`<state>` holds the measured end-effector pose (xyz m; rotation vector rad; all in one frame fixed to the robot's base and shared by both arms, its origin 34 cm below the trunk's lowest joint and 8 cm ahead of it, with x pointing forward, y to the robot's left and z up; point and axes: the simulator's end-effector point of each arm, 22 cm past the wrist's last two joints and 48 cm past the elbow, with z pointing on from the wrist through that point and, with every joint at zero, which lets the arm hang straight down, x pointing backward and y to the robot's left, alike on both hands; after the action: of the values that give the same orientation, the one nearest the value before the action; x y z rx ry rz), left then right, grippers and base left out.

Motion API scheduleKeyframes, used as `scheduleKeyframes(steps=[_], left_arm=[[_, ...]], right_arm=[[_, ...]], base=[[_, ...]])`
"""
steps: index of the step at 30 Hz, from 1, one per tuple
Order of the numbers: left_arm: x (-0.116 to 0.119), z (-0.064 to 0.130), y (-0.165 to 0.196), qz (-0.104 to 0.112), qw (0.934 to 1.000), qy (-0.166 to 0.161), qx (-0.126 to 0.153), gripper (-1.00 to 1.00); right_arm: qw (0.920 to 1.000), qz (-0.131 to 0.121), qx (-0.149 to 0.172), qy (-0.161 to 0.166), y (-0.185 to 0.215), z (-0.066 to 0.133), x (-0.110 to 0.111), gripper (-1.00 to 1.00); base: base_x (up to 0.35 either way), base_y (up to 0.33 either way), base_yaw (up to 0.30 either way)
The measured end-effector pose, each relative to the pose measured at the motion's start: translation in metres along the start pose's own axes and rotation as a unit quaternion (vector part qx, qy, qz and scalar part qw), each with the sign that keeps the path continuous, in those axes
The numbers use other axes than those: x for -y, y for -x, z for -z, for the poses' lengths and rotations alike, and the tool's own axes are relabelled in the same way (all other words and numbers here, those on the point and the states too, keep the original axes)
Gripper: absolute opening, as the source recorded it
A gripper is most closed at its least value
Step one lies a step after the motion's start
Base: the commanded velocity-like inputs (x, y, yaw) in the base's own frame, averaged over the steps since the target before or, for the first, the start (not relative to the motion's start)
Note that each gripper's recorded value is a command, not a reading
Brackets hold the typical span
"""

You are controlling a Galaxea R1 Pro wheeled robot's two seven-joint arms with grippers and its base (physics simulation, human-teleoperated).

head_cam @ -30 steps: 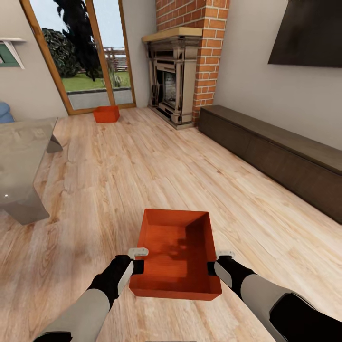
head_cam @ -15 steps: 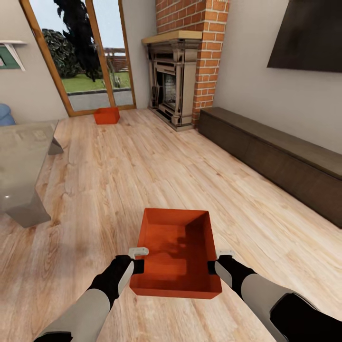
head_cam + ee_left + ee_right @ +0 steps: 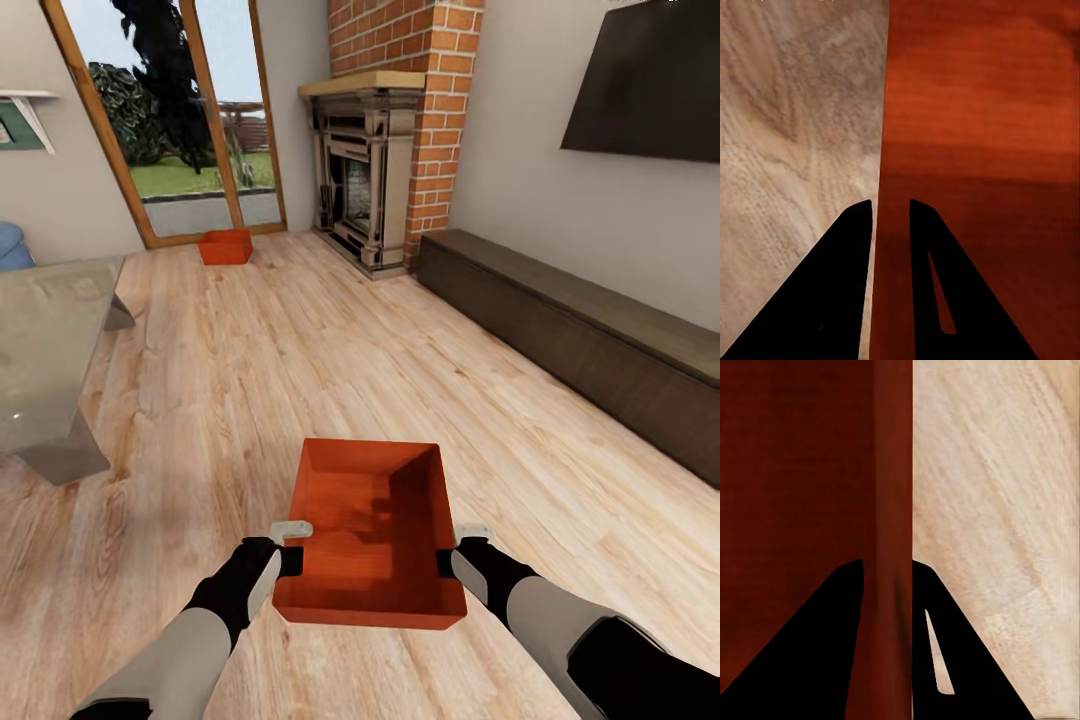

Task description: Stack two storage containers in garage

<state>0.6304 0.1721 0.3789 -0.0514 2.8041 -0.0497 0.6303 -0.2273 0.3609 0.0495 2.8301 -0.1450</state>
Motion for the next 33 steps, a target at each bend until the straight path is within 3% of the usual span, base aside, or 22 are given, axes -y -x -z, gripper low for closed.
scheduleKeyframes(steps=[33], left_arm=[[0.003, 0.06, 0.031, 0.0, 1.0, 0.0, -0.003, -1.0]], right_arm=[[1.0, 0.0, -0.003, 0.0, 0.03, 0.06, 0.006, -1.0]], base=[[0.0, 0.0, 0.0]])
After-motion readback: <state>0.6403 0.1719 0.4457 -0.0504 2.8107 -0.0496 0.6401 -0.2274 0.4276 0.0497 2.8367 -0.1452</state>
